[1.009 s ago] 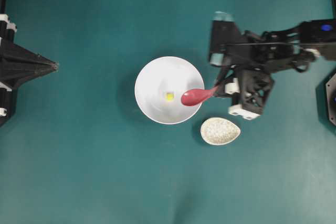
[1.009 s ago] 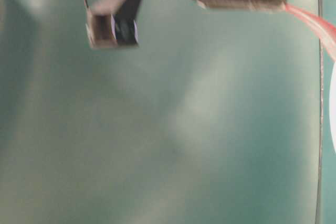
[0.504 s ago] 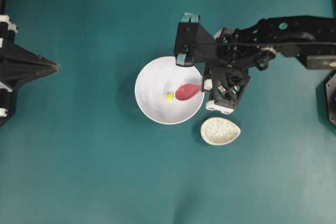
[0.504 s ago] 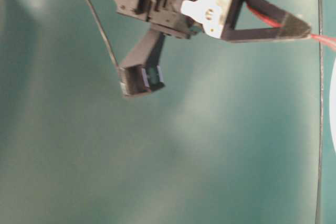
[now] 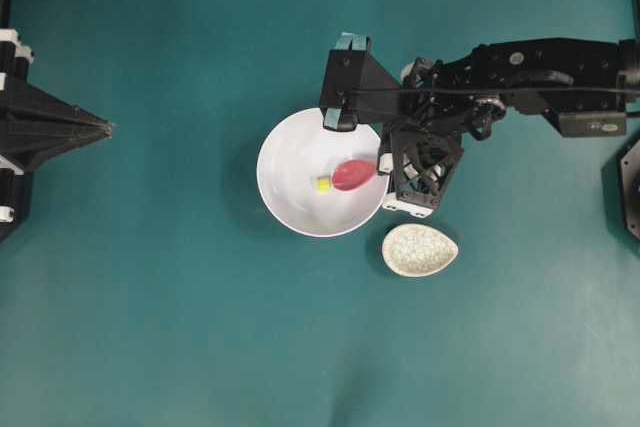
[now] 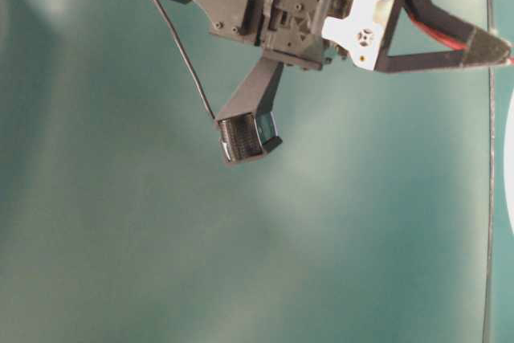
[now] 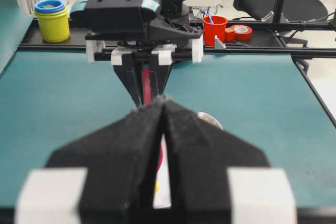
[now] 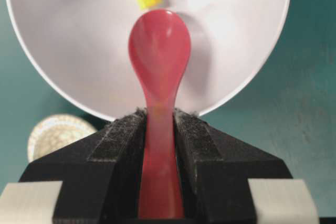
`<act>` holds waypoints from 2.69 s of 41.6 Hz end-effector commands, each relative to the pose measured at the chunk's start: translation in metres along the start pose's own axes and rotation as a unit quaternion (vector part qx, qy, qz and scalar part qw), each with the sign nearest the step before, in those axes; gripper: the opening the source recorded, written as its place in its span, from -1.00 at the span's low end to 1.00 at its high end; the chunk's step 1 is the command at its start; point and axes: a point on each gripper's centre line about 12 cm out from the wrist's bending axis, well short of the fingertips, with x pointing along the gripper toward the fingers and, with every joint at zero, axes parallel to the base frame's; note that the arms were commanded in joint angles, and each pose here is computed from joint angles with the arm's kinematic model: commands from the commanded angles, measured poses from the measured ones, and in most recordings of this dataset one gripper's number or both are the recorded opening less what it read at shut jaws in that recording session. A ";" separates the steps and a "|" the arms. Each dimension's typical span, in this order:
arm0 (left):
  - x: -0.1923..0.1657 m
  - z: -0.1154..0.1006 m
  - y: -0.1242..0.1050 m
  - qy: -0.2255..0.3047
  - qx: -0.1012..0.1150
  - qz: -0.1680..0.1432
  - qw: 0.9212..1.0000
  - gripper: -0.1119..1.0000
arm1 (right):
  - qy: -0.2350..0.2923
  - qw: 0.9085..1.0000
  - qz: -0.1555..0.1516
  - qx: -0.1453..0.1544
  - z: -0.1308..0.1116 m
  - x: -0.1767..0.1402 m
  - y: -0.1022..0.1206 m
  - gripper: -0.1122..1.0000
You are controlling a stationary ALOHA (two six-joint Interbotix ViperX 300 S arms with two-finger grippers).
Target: Scoop the yellow hexagonal prism block from the bowl with a spoon using the right arm.
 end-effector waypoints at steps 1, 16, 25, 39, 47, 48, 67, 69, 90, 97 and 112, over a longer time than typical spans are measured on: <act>0.002 0.010 0.000 -0.012 0.000 0.001 1.000 -0.80 | -0.021 1.000 0.003 -0.001 0.008 -0.009 0.002 -0.42; 0.002 0.008 0.000 -0.004 0.001 0.001 1.000 -0.80 | -0.023 1.000 0.005 -0.009 0.010 0.005 0.009 -0.42; 0.002 0.007 0.000 0.000 0.000 0.001 1.000 -0.80 | -0.070 0.997 0.008 -0.012 0.021 0.006 0.013 -0.41; 0.002 0.006 0.000 0.005 0.001 0.001 1.000 -0.80 | -0.136 0.991 0.011 -0.012 0.036 0.003 0.015 -0.42; 0.002 0.006 0.000 0.006 0.001 0.001 1.000 -0.80 | -0.155 0.988 0.012 -0.011 0.041 0.002 0.015 -0.42; 0.002 0.006 0.000 0.006 0.001 0.001 1.000 -0.80 | -0.157 0.987 0.012 -0.012 0.041 0.002 0.015 -0.41; 0.002 0.006 0.000 0.006 0.001 0.001 1.000 -0.80 | -0.223 0.974 0.031 -0.004 0.050 -0.056 0.024 -0.42; 0.002 0.006 0.000 0.006 0.001 0.001 1.000 -0.80 | -0.234 0.972 0.034 0.000 0.048 -0.067 0.025 -0.41; 0.003 0.005 0.000 0.008 0.001 0.001 1.000 -0.80 | -0.176 0.982 0.044 0.049 0.001 -0.097 0.022 -0.41; 0.003 0.004 0.000 0.011 0.001 0.001 1.000 -0.80 | -0.125 0.989 0.038 0.062 -0.010 -0.094 0.019 -0.42; 0.004 0.003 0.000 0.012 0.001 0.001 1.000 -0.80 | -0.051 0.995 0.030 0.082 -0.016 -0.087 0.020 -0.42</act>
